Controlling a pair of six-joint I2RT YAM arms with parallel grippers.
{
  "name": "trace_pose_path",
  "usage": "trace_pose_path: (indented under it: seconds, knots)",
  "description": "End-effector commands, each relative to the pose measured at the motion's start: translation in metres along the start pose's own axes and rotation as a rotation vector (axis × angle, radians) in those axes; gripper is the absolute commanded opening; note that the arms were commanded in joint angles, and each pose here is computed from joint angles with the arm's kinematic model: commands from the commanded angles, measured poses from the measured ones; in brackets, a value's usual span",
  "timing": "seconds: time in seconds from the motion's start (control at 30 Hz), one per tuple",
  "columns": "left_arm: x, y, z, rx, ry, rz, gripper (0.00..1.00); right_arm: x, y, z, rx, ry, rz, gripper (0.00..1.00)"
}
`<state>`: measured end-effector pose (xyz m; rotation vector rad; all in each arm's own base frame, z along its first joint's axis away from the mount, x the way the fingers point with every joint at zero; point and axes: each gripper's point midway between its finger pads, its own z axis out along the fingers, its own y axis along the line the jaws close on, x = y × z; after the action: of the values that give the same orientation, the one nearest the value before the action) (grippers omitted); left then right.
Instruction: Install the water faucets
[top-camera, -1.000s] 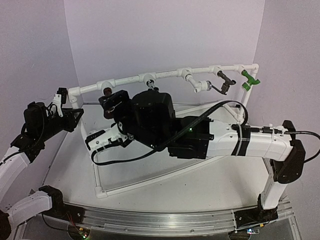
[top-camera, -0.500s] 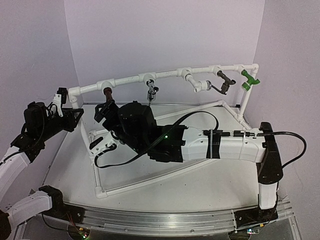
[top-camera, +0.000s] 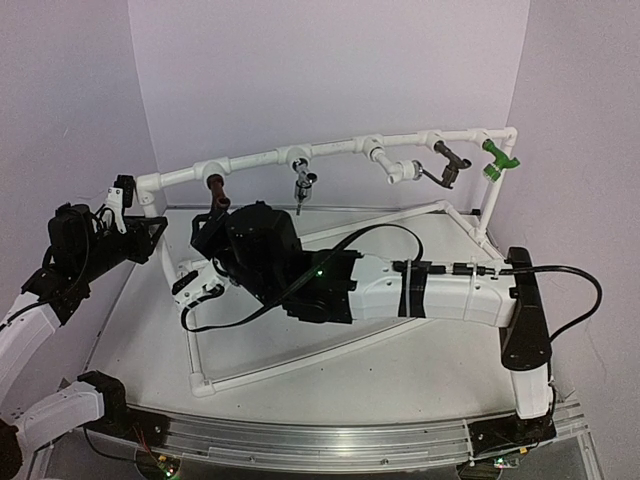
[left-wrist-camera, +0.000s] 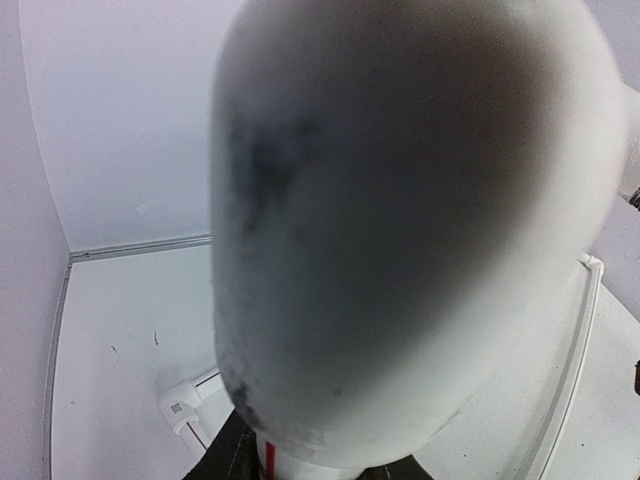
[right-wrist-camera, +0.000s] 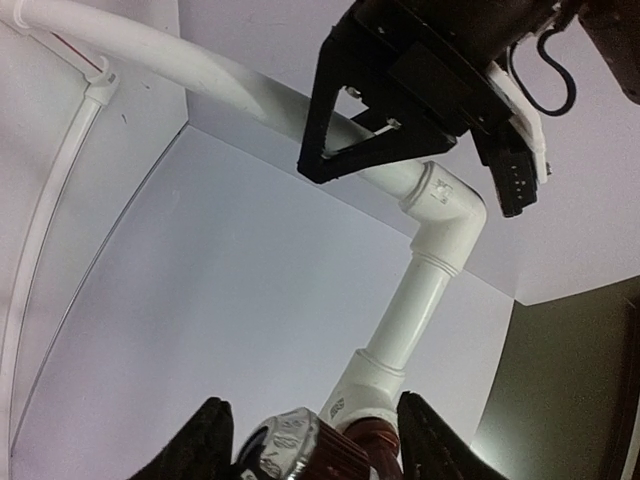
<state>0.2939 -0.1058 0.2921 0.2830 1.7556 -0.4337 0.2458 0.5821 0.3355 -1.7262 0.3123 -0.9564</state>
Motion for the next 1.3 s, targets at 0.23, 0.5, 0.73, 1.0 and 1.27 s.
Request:
trace_pose_path:
  seconds: [0.23, 0.5, 0.73, 1.0, 1.27]
  knots:
    - [0.049, -0.023, 0.001, 0.122, 0.199, -0.159, 0.02, 0.059, -0.038, 0.022, 0.099, 0.21, 0.324, 0.21]
    - [0.048, -0.024, 0.0, 0.123, 0.198, -0.158, 0.02, 0.085, -0.082, 0.01, 0.299, 0.199, 0.882, 0.02]
    - [0.048, -0.024, 0.0, 0.123, 0.196, -0.159, 0.02, 0.094, -0.09, -0.003, 0.401, 0.144, 1.271, 0.2]
    - [0.047, -0.025, 0.0, 0.128, 0.195, -0.158, 0.02, 0.025, -0.086, -0.025, 0.277, 0.032, 0.842, 0.9]
    - [0.041, -0.02, 0.0, 0.097, 0.186, -0.181, 0.12, 0.014, -0.079, -0.05, 0.226, -0.029, 0.932, 0.98]
